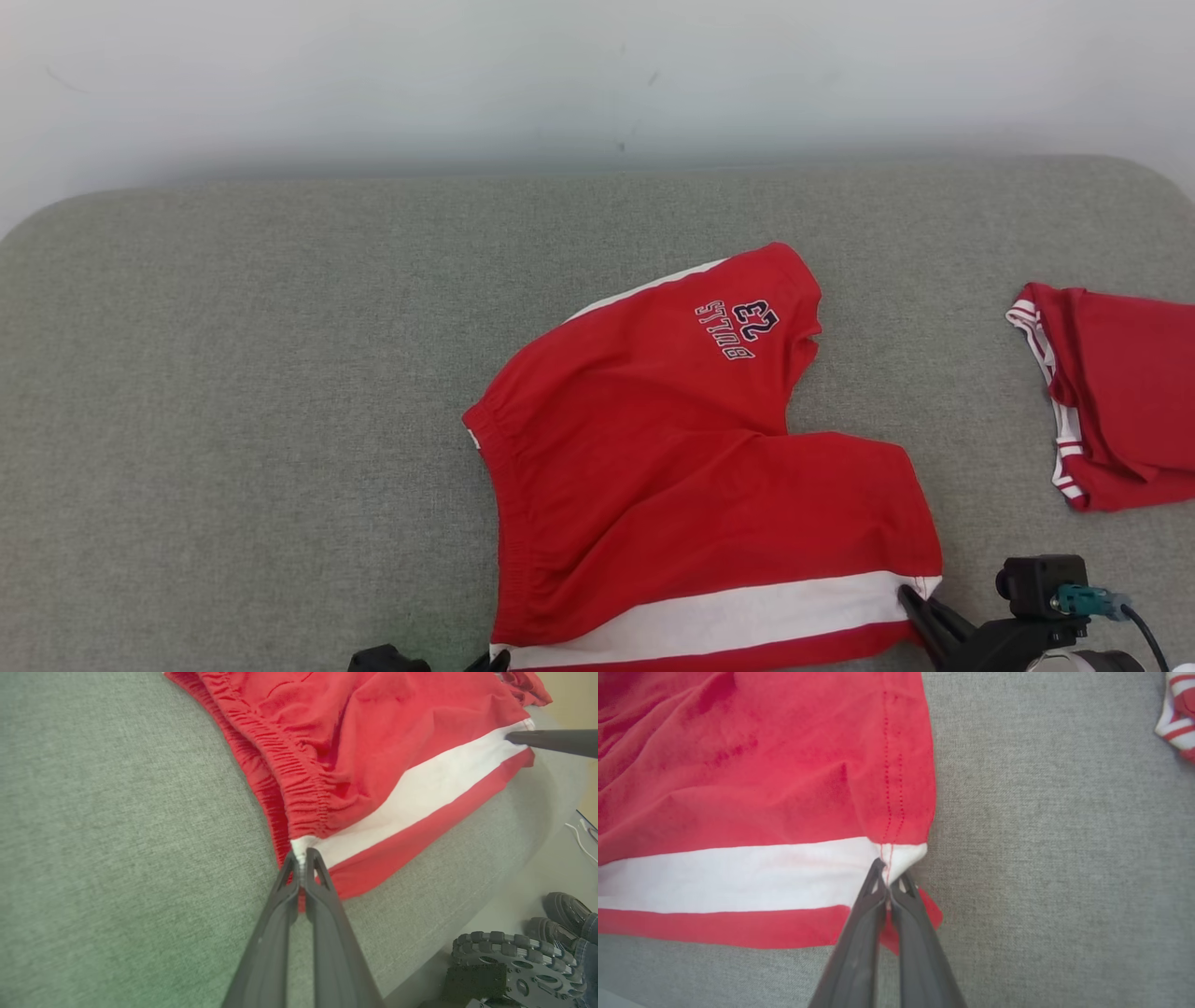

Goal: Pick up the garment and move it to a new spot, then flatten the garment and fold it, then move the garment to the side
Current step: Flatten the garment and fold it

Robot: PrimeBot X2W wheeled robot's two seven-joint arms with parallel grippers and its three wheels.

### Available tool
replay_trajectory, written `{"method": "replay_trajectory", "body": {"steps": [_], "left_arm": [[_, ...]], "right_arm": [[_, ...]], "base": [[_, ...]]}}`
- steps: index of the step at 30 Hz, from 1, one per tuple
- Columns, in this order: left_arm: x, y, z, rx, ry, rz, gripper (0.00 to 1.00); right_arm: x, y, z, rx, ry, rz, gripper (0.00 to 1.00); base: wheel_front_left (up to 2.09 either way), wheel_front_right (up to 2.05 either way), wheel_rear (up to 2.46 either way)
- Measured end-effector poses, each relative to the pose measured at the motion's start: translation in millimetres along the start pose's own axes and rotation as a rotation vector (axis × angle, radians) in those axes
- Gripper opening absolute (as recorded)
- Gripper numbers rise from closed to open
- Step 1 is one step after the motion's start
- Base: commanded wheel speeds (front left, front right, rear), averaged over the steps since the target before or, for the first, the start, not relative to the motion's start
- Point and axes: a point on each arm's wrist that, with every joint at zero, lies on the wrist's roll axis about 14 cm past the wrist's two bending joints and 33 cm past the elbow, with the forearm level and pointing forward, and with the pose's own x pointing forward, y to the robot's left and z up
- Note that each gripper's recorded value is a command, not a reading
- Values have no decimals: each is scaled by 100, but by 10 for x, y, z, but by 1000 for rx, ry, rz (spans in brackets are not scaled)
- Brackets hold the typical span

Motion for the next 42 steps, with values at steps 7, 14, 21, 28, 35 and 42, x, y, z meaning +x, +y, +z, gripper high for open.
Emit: {"method": "replay_trajectory", "body": {"steps": [7, 14, 21, 28, 35, 42], "left_arm": [[3, 30, 30, -5, -11, 8, 0], [-49, 70, 175, -31, -87, 33, 0], [-40, -43, 1005, -72, -354, -31, 0], [-142, -122, 2055, 7, -606, -111, 0], [-228, -253, 2774, 62, -748, -186, 0], [-344, -374, 3259, 23, -862, -269, 0]], "right_arm": [[-57, -27, -49, 37, -1, -11, 0], [-219, -100, 78, 80, -82, -36, 0], [-408, 135, 1039, 81, -430, 55, 0], [-747, 354, 2024, -27, -763, 121, 0], [-1005, 484, 2606, -132, -954, 135, 0], [-1289, 548, 3078, -213, -1129, 121, 0]], "base": [[0, 0, 0], [0, 0, 0], [0, 0, 0], [0, 0, 0], [0, 0, 0], [0, 0, 0]]}}
